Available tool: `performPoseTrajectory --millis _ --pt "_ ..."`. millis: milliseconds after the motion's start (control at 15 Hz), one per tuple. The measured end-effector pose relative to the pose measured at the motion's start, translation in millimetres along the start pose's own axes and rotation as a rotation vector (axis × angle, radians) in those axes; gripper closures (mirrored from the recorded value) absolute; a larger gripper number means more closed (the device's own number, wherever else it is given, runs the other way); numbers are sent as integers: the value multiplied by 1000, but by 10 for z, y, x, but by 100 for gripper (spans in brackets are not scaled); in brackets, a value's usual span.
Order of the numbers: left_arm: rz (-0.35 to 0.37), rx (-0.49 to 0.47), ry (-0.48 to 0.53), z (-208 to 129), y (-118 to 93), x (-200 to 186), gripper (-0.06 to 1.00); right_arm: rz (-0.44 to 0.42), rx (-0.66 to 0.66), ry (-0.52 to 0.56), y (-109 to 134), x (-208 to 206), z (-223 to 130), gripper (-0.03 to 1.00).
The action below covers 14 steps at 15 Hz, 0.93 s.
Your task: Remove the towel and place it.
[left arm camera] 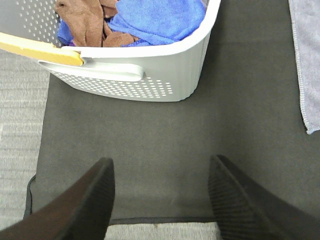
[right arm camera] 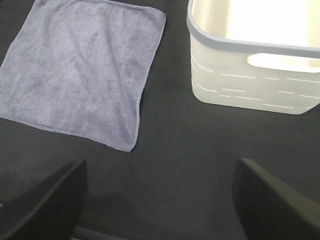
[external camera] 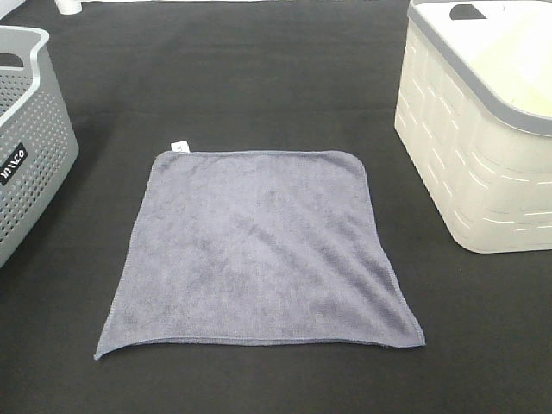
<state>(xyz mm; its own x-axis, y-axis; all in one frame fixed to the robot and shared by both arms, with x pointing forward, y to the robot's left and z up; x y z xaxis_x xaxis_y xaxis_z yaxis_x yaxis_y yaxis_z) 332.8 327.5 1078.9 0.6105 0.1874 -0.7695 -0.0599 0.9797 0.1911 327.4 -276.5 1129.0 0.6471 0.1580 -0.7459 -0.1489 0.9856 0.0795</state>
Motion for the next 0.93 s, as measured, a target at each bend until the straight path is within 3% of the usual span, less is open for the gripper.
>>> performPoseTrajectory --millis 333,733,933 --pt "-20 -29 -178 -243 -72 -236 41 -6 -1 -78 -113 -74 -463 20" --pt "-23 -9 -256 -715 -186 -116 41 5 -47 -163 -192 -50 -907 20" --pt "-9 -10 -358 -828 -204 -169 41 16 -85 -208 -213 -17 -1097 20"
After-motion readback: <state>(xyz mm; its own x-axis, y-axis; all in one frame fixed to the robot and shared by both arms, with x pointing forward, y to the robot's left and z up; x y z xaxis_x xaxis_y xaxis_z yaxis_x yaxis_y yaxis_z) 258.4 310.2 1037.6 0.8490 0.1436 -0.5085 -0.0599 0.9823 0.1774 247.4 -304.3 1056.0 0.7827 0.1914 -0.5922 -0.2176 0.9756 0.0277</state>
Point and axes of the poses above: a point on each arm's last joint axis where the gripper is mounted, x pointing out along that axis toward the gripper, y along the wrist's bending axis when the last joint is at zero, z = x × y, the point moved 4 cm from there along x, pointing out along that axis toward the gripper, and after that the axes turned 4 degrees about x, right-handed, at the moved point
